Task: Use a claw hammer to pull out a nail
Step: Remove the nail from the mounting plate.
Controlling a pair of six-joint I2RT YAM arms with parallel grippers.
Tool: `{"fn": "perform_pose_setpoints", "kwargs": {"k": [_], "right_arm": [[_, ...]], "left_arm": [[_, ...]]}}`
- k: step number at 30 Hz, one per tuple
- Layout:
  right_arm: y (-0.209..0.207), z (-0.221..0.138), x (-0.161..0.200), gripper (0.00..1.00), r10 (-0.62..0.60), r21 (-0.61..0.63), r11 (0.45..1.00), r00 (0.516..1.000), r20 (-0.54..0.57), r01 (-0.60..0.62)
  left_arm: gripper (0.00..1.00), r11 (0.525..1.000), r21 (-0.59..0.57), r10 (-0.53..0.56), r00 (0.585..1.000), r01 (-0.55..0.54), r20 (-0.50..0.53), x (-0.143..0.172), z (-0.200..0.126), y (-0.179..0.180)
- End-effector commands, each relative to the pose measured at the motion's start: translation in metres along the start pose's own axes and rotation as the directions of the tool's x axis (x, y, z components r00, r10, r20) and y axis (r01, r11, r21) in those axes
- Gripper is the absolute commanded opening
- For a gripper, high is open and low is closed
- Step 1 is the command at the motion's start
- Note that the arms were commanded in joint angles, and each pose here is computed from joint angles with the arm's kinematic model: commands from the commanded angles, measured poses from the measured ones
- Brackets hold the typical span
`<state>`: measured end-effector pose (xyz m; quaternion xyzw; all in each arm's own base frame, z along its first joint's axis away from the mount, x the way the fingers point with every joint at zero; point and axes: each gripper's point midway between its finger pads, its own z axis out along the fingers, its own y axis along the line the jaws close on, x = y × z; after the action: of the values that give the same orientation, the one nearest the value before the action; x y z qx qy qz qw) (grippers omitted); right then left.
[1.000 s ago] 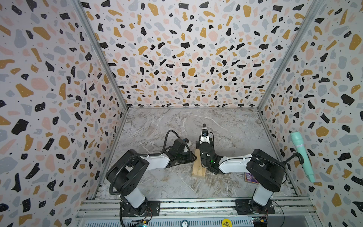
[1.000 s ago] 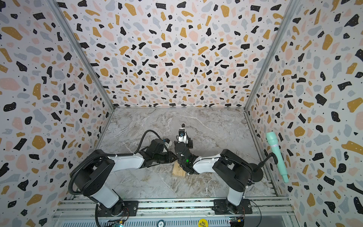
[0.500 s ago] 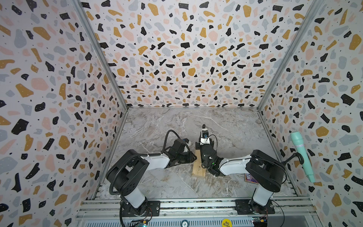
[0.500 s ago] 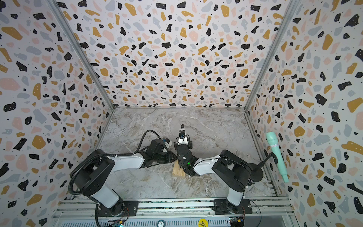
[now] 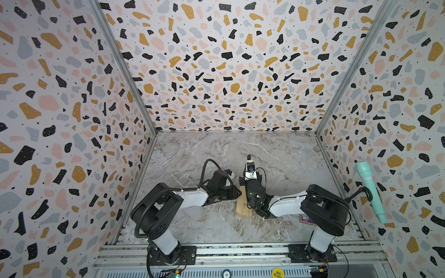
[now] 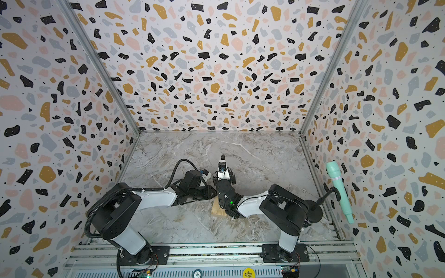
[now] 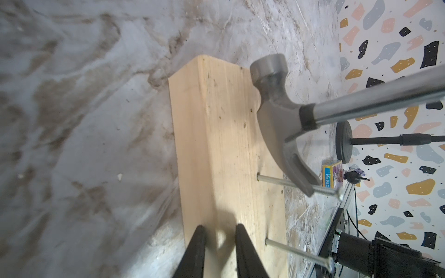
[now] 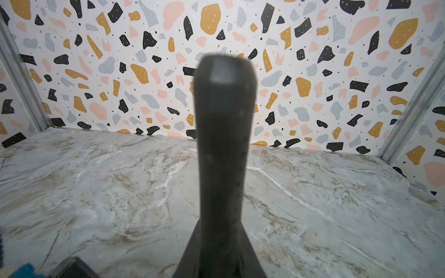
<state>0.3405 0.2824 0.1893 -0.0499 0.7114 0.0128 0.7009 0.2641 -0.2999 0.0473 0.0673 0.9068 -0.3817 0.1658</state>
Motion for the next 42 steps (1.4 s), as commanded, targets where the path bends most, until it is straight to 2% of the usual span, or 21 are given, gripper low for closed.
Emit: {"fn": "perform_pose_setpoints", "kwargs": {"k": [1,12,30,42], "right_arm": [[-0.008,-0.001,-0.016,0.0,0.032,0.045,0.998,0.998,0.048,-0.034],[-0.004,-0.008,-0.008,0.0,0.055,0.03,0.998,0.998,0.011,-0.056],[-0.002,-0.015,0.014,0.0,0.027,0.066,0.998,0.986,-0.167,-0.016],[0.0,-0.015,0.033,0.0,0.052,0.04,0.998,0.942,-0.332,-0.041]], "left_arm": [[0.24,0.988,-0.134,-0.088,0.988,0.071,-0.129,0.046,0.007,0.042],[0.24,0.988,-0.134,-0.091,0.988,0.074,-0.128,0.046,0.007,0.042],[0.23,0.988,-0.133,-0.091,0.988,0.074,-0.126,0.045,0.007,0.041],[0.23,0.988,-0.137,-0.093,0.987,0.075,-0.128,0.046,0.007,0.042]]}}
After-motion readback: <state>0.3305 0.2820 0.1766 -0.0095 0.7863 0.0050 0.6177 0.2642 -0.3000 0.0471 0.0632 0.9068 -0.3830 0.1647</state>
